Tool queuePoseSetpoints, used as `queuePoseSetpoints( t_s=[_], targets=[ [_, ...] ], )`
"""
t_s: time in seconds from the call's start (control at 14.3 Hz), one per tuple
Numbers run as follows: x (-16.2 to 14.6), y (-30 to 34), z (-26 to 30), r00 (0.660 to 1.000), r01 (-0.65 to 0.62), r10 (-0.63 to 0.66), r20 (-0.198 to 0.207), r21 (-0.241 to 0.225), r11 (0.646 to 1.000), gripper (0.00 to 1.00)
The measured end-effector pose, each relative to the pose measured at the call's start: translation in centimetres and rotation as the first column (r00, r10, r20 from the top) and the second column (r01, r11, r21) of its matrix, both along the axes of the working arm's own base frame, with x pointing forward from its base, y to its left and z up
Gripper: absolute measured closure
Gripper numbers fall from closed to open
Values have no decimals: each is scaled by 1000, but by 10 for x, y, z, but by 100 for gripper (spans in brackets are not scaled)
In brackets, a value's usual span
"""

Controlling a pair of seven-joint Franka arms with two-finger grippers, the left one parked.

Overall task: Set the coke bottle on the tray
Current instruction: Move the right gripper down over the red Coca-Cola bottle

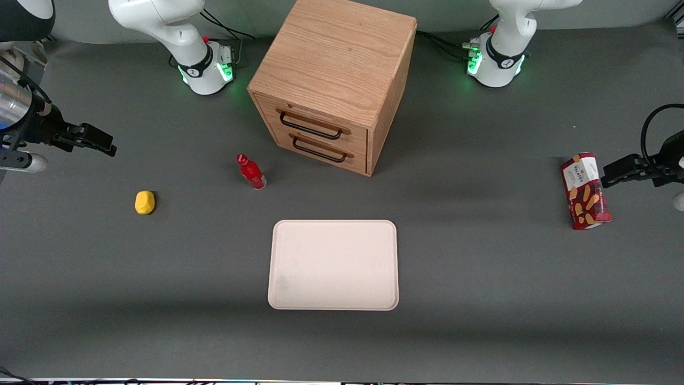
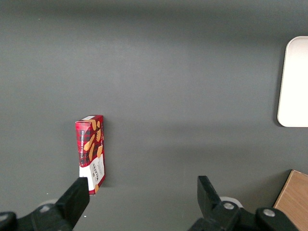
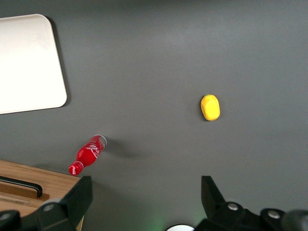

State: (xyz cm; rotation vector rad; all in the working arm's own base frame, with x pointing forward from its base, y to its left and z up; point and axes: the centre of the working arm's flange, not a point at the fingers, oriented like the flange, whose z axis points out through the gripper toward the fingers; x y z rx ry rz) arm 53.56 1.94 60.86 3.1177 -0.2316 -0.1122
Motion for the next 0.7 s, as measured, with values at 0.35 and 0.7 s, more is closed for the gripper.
queuePoseSetpoints(
  t_s=[0.35,0.7],
  targets=[
    [1,2,5,1000,-3,3,10,3,1000,0],
    [-2,52,-3,1000,-5,6,-16,59,998,0]
  ],
)
